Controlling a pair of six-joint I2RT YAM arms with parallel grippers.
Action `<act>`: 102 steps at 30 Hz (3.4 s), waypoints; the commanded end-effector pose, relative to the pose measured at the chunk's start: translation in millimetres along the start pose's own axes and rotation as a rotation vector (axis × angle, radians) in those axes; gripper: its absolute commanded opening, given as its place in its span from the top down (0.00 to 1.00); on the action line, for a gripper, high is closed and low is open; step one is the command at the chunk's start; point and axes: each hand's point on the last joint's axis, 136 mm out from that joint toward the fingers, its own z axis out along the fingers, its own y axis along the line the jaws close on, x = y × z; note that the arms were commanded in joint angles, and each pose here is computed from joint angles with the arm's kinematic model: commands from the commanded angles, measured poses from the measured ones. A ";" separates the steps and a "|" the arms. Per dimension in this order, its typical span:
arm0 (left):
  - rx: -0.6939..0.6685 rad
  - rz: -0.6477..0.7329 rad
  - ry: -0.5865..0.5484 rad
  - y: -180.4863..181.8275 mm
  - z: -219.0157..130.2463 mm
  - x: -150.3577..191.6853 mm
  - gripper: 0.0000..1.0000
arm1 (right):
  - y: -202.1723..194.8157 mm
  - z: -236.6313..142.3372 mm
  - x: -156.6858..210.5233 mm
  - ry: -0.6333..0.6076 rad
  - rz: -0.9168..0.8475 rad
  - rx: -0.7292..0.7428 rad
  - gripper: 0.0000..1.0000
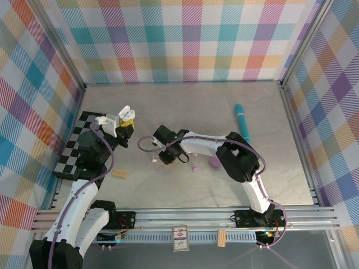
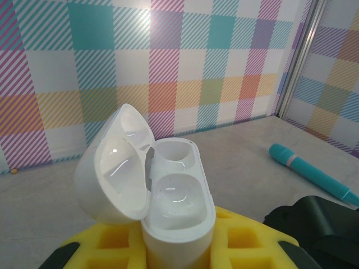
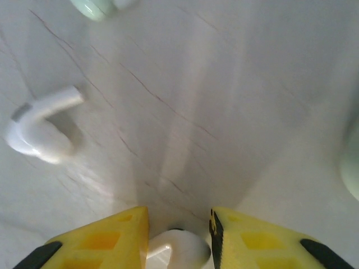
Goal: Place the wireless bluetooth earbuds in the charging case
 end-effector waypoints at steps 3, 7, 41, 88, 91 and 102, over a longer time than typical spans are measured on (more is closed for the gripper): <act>0.015 0.031 -0.049 -3.8 -6.0 -18.4 1.00 | -27.7 -15.9 42.1 0.100 0.020 0.126 0.66; 0.021 0.030 -0.047 -5.1 -6.5 -17.0 1.00 | -34.4 -23.6 59.6 0.119 0.045 0.137 0.66; -0.196 0.072 0.009 22.8 -39.7 0.9 1.00 | 2.0 -16.6 4.5 0.258 0.011 -0.129 0.57; -0.130 0.114 0.035 6.5 -48.5 -1.3 1.00 | -5.6 -20.7 38.2 0.506 -0.010 -0.065 0.60; -0.128 0.114 0.035 6.3 -48.0 -1.0 1.00 | -2.9 -16.9 42.5 0.532 -0.016 -0.070 0.61; -0.115 0.111 0.028 5.4 -45.0 -0.9 1.00 | -2.6 -18.0 55.5 0.602 -0.048 -0.069 0.65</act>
